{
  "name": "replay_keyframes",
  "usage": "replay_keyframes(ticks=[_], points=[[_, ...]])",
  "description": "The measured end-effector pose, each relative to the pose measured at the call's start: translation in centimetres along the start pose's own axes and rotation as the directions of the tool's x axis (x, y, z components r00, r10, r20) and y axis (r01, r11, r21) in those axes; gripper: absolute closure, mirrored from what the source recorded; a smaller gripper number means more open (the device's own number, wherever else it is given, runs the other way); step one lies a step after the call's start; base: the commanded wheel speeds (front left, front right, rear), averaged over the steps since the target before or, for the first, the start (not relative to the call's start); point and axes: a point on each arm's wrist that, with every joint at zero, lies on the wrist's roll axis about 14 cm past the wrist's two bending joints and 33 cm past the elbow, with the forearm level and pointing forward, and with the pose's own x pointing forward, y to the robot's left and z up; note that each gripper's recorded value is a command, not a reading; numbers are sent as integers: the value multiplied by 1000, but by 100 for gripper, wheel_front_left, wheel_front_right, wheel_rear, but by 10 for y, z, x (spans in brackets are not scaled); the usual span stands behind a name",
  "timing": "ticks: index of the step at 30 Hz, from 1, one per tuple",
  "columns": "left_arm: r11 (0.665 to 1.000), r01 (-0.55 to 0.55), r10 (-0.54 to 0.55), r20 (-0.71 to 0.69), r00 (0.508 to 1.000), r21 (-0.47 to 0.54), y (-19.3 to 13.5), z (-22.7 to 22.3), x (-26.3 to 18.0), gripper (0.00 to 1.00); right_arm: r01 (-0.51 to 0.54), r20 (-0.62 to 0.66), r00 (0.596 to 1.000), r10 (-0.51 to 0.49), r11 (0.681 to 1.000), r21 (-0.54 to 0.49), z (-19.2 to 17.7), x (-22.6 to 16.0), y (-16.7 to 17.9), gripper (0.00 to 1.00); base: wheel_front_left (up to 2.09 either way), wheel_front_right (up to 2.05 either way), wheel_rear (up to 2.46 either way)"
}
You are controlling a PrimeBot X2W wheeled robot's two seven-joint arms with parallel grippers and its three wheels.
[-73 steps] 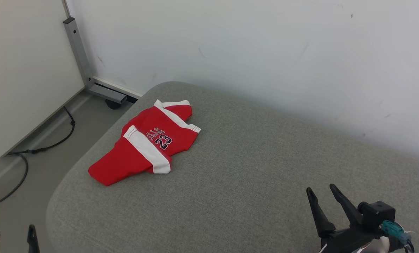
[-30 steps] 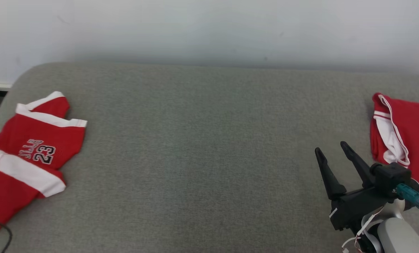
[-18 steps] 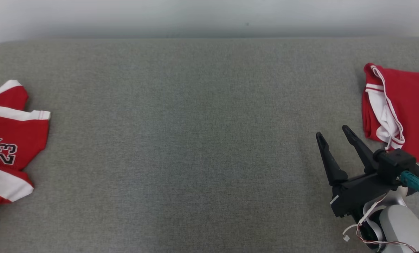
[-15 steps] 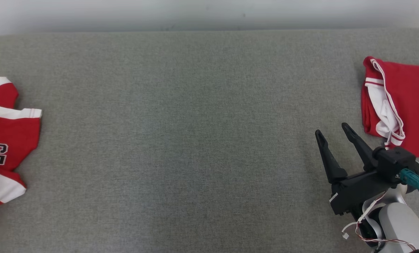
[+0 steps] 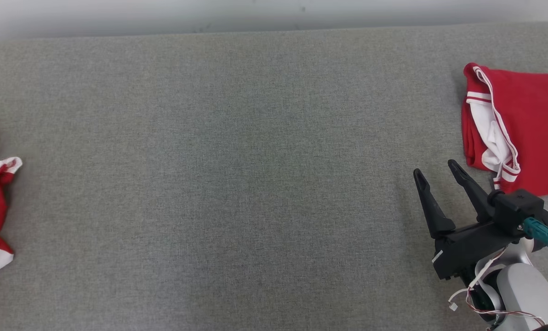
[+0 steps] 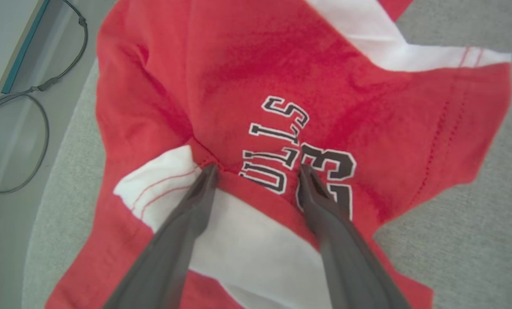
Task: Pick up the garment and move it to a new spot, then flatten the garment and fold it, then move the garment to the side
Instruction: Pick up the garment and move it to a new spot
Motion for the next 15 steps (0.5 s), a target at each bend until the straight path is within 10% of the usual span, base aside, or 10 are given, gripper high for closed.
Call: replay_keyframes(ticks=[1, 2, 15], points=[[1000, -5, 5, -2, 1000, 9, 1, -1, 0, 70, -1, -3, 1000, 1, 1000, 0, 0, 0, 0, 0, 0, 0, 0], [1000, -5, 5, 12, 1000, 12, 1, 0, 0, 100, -2, -3, 1000, 2, 1000, 0, 0, 0, 1, 0, 0, 0, 0], [987, 107, -150, 435, 888, 123, -44, 92, -44, 100, -22, 32, 999, 22, 1000, -2, 12, -1, 9, 0, 0, 0, 0]])
